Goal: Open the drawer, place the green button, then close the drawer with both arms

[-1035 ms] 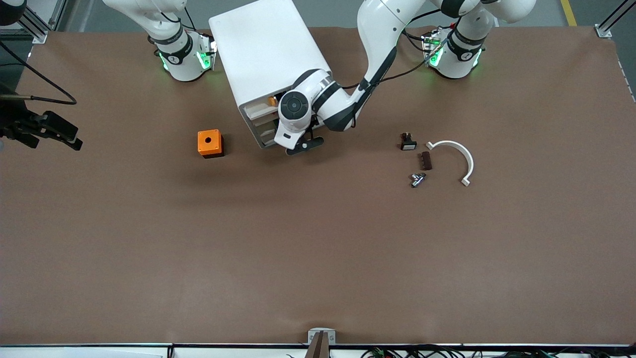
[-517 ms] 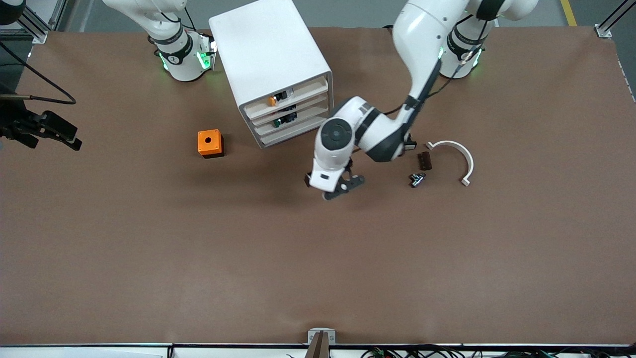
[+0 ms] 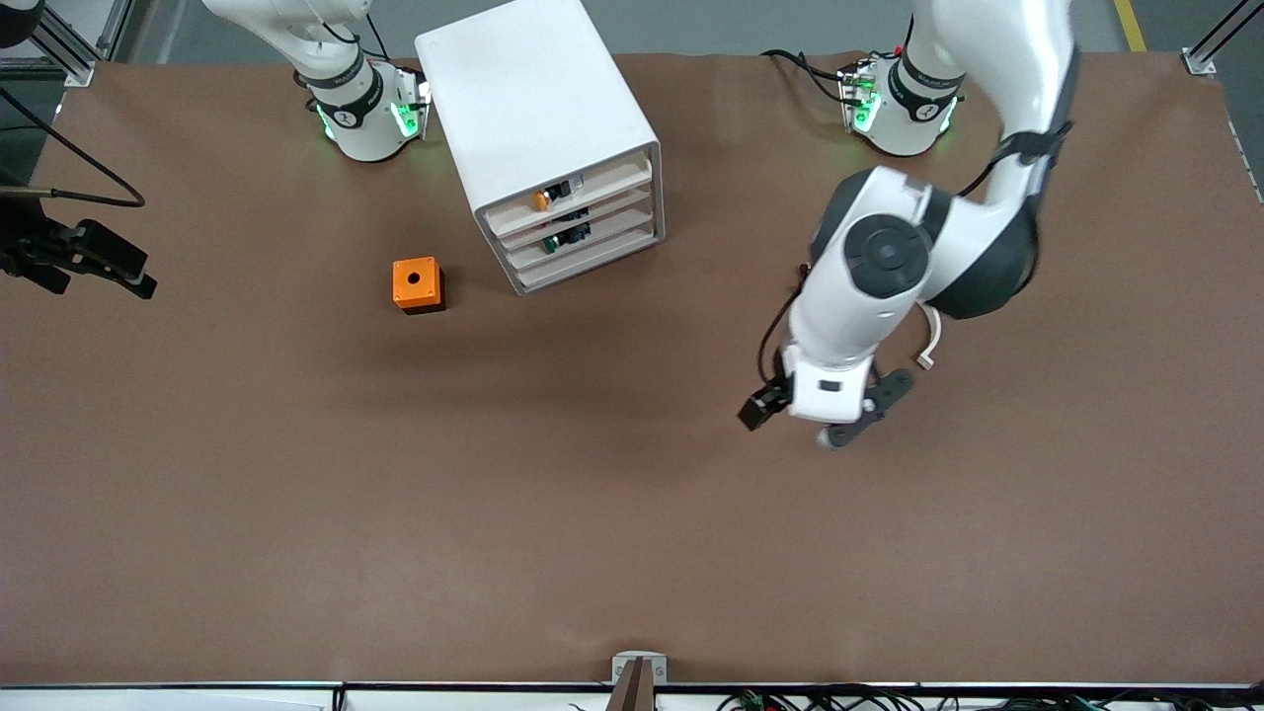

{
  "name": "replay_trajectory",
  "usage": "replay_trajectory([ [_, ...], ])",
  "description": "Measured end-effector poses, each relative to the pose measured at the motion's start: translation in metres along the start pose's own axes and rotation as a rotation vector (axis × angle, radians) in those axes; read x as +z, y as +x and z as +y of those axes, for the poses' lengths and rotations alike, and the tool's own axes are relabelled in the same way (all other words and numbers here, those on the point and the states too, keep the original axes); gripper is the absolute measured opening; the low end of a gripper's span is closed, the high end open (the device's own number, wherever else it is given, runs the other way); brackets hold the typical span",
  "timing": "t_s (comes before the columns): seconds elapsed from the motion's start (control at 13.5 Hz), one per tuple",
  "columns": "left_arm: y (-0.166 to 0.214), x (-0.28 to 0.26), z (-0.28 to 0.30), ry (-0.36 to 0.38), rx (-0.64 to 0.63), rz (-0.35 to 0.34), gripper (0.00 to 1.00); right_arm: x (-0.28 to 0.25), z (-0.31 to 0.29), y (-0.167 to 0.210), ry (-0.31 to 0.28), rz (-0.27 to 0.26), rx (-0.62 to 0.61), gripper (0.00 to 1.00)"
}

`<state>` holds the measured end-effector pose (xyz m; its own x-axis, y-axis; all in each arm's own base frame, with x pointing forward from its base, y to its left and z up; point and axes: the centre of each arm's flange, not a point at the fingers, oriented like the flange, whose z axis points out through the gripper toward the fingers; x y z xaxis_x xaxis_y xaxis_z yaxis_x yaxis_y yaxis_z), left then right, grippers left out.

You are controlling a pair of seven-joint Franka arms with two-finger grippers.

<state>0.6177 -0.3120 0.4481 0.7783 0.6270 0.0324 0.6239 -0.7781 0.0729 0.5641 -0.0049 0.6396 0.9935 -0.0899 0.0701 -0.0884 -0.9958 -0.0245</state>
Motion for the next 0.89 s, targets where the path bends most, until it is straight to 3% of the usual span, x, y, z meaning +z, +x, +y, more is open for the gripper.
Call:
replay_trajectory([
  [0.44,0.041,-0.091,-0.066,0.058,0.013,-0.002,1.0,0.0,-0.002,0.0,0.0,0.0,-0.003,1.0],
  [0.89,0.066,-0.156,-0.128,0.084,0.133,-0.023,1.0,0.0,-0.004,0.0,0.001,0.001,-0.006,1.0],
])
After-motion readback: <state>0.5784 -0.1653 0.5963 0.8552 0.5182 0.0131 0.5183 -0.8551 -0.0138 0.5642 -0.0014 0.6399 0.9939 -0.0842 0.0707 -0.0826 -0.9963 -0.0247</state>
